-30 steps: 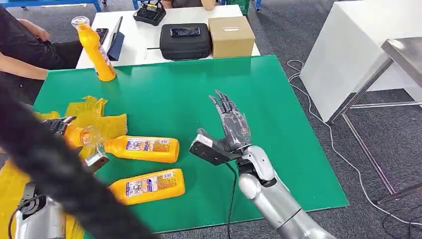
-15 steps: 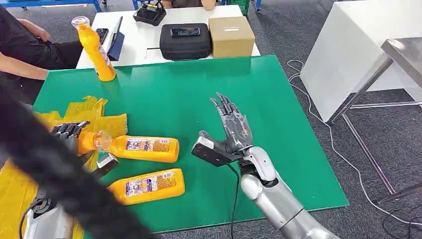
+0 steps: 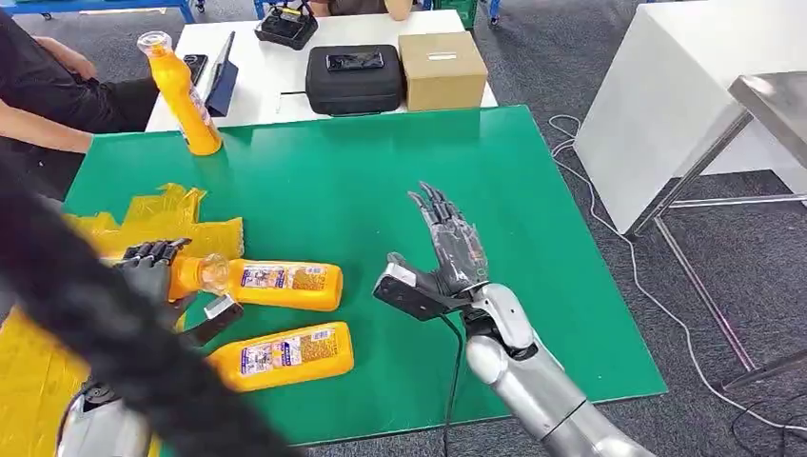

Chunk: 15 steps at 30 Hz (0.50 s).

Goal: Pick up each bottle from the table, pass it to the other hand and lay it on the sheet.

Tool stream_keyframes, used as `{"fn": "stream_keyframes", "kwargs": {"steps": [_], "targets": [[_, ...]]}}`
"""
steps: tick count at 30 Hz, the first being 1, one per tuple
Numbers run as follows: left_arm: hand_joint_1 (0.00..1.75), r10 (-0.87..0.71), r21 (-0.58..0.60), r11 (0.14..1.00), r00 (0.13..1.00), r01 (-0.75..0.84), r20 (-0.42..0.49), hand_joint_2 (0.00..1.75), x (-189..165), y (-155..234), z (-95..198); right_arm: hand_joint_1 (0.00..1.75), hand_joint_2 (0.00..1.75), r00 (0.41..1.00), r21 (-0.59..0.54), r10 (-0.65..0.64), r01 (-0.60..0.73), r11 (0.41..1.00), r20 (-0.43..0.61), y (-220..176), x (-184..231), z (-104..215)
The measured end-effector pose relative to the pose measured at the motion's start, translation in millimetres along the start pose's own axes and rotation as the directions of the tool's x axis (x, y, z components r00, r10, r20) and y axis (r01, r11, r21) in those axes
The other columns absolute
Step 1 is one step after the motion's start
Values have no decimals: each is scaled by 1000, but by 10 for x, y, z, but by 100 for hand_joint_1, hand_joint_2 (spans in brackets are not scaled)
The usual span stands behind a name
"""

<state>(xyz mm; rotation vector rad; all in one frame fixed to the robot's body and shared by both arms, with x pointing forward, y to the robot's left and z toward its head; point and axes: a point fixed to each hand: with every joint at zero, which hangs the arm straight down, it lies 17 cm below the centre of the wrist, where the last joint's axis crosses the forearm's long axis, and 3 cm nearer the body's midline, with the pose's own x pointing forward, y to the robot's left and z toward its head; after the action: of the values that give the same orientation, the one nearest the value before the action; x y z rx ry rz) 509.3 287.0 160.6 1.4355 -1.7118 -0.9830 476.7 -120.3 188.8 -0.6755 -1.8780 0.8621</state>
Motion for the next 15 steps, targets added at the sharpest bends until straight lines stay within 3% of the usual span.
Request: {"fn": "stream_keyframes", "kwargs": {"steps": [2,3,4,8,11,15], "targets": [[175,-3,-21,1000,1000,3,0,175,-5,-68,17,0,0,1000,5,4,-4,1000,-1,10,-23,20],[143,3,-34,999,1000,-3,-7,0,-10,-115,20,0,0,1000,8,1,-1,1000,-2,18,-25,24],[0,8,-50,999,1000,-9,-8,0,-9,-173,27,0,0,1000,11,-4,4,1000,-4,30,-24,29],[0,69,-174,982,998,-67,3,0,1,-575,157,0,0,1000,20,-2,2,1000,-7,73,-15,50],[0,157,-302,939,987,-161,-39,0,-15,-954,428,0,0,1000,35,0,0,999,2,127,3,73],[0,173,-350,919,983,-183,-59,0,-66,-1092,535,0,0,1000,47,0,0,999,9,176,33,96]]}}
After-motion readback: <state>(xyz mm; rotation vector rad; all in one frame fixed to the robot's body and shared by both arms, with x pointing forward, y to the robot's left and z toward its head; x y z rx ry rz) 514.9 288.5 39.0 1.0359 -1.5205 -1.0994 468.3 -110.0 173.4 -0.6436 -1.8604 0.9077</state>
